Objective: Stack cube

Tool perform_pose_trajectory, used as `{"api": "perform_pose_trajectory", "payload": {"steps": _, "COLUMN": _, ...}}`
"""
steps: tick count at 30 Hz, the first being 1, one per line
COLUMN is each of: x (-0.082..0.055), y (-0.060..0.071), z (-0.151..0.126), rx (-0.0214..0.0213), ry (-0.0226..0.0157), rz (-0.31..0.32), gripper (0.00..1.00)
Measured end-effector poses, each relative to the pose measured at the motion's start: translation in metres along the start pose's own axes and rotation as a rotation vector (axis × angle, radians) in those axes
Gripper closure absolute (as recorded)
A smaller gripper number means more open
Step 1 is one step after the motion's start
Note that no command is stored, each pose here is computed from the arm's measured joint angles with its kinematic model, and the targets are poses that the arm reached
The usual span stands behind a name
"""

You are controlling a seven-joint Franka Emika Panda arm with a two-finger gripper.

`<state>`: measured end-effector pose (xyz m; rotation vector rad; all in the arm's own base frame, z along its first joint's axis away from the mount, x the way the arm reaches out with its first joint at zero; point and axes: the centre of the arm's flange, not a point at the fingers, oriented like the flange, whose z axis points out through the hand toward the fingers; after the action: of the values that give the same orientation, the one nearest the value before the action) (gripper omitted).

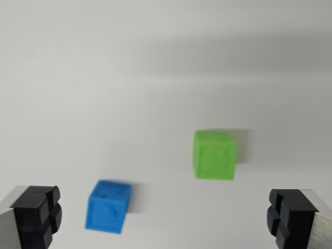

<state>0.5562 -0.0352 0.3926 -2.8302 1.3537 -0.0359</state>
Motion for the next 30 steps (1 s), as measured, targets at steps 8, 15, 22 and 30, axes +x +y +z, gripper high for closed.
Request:
{"api": "perform_pose_trajectory", "payload": {"steps": 8, "x": -0.001, "y": 0.014, "z": 0.021, "rx": -0.0028, "ry": -0.0025, "rz": 0.0, "gripper": 0.0}}
{"api": "perform_pose_trajectory", "payload": {"steps": 15, "x": -0.003, "y": 0.027, "z": 0.041, "rx": -0.0047, "ry": -0.0049, "rz": 0.001, "gripper": 0.0}}
{"api": "perform_pose_trajectory", "payload": {"steps": 22, "x": -0.005, "y": 0.042, "z": 0.063, "rx": -0.0061, "ry": -0.0067, "rz": 0.0, "gripper": 0.0}}
{"api": "perform_pose_trajectory", "payload": {"steps": 30, "x": -0.006, "y": 0.06, "z": 0.091, "rx": -0.0105, "ry": -0.0119, "rz": 0.001, "gripper": 0.0}}
